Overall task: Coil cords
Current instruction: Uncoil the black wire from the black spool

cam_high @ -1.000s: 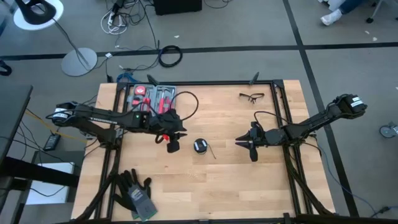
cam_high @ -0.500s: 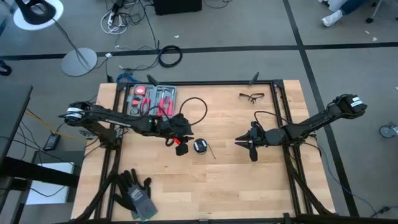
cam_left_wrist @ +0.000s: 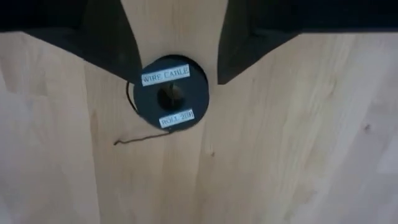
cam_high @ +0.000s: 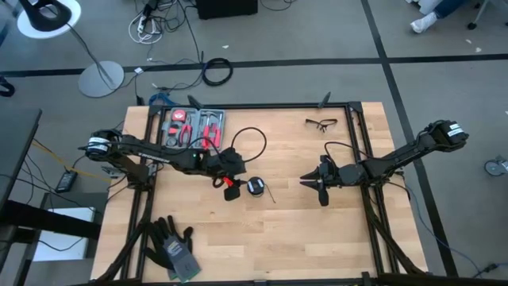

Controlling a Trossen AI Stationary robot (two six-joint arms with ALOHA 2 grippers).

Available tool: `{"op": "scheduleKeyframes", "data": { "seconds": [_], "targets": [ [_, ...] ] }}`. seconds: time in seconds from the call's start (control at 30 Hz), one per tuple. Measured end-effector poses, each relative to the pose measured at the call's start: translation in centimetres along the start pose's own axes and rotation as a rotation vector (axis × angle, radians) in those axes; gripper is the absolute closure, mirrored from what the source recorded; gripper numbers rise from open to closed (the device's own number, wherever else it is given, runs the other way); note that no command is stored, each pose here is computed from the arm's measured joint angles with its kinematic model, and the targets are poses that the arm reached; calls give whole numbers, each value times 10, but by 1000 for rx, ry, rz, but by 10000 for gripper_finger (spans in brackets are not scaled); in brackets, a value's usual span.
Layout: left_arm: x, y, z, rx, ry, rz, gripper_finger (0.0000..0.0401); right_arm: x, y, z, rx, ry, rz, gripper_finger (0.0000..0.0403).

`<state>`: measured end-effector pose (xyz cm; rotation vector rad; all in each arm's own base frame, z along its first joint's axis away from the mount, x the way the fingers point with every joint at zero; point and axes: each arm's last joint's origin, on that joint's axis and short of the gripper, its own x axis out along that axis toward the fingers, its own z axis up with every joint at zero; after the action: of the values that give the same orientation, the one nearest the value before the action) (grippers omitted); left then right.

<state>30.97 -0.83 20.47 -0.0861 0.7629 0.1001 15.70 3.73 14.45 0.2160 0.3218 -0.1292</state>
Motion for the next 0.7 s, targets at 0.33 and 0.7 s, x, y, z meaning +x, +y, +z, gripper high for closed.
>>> {"op": "scheduleKeyframes", "data": {
  "seconds": [0.33, 0.7],
  "targets": [
    [0, -3, 4, -86, -44, -12, 149, 0, 0, 1, 2, -5, 2, 312],
    [10, 22, 2, -279, -17, 45, 149, 0, 0, 1, 2, -5, 3, 312]
  ]
}}
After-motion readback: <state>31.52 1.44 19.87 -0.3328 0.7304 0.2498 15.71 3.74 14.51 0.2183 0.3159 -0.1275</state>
